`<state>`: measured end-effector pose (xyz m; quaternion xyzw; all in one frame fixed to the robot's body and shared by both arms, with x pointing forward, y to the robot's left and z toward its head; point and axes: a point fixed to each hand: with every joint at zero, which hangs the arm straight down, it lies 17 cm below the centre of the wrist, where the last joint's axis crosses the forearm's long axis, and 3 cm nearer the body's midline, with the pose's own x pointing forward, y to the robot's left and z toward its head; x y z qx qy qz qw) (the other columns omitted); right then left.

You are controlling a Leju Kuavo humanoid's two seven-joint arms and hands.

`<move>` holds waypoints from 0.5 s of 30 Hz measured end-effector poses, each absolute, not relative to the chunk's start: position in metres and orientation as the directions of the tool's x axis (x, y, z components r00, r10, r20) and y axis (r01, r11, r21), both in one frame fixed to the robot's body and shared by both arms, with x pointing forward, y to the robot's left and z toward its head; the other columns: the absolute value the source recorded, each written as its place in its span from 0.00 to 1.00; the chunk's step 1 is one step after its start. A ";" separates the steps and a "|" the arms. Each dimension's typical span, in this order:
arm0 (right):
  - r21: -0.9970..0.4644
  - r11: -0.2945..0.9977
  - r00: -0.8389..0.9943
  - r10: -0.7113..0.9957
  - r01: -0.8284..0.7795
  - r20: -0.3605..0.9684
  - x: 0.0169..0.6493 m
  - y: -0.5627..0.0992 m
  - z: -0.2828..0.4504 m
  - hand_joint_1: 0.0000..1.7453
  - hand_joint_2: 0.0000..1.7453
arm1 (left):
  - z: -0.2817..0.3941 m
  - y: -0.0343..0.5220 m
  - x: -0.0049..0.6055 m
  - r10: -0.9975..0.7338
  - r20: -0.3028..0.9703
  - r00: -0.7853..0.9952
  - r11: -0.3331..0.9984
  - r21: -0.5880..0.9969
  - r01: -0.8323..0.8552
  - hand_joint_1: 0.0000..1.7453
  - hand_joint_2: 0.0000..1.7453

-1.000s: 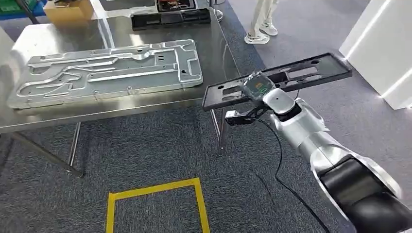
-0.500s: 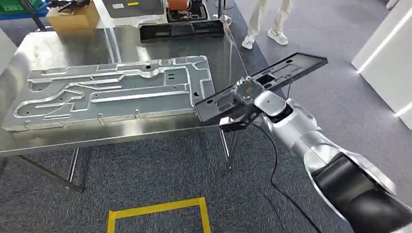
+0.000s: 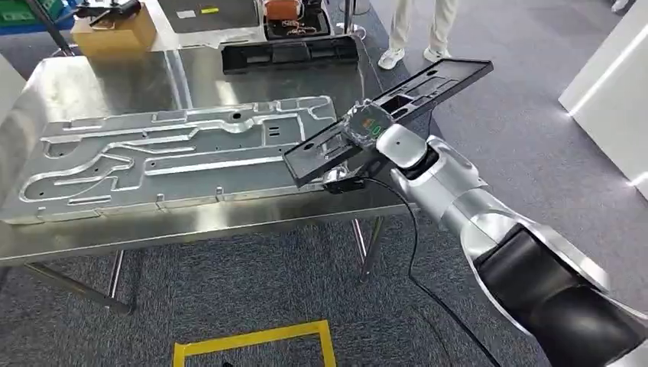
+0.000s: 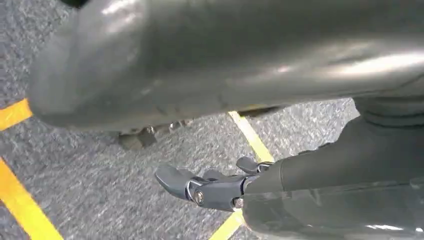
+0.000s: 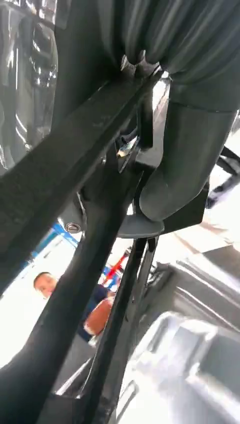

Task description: Take the parts from the cabinet and place them on the table.

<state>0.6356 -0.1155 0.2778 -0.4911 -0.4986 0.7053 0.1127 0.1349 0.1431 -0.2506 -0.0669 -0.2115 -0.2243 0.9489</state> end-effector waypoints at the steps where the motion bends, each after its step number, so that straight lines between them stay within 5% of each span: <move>1: -0.811 -0.480 -0.483 0.652 0.335 -0.585 0.637 -0.116 0.279 1.00 1.00 | -0.251 0.143 0.135 -0.398 0.431 0.810 0.890 -0.032 0.454 0.00 0.00; 15: -0.791 -0.478 -0.436 0.662 0.382 -0.610 0.639 -0.095 0.293 1.00 1.00 | -0.249 0.139 0.137 -0.395 0.432 0.811 0.891 -0.035 0.452 0.00 0.00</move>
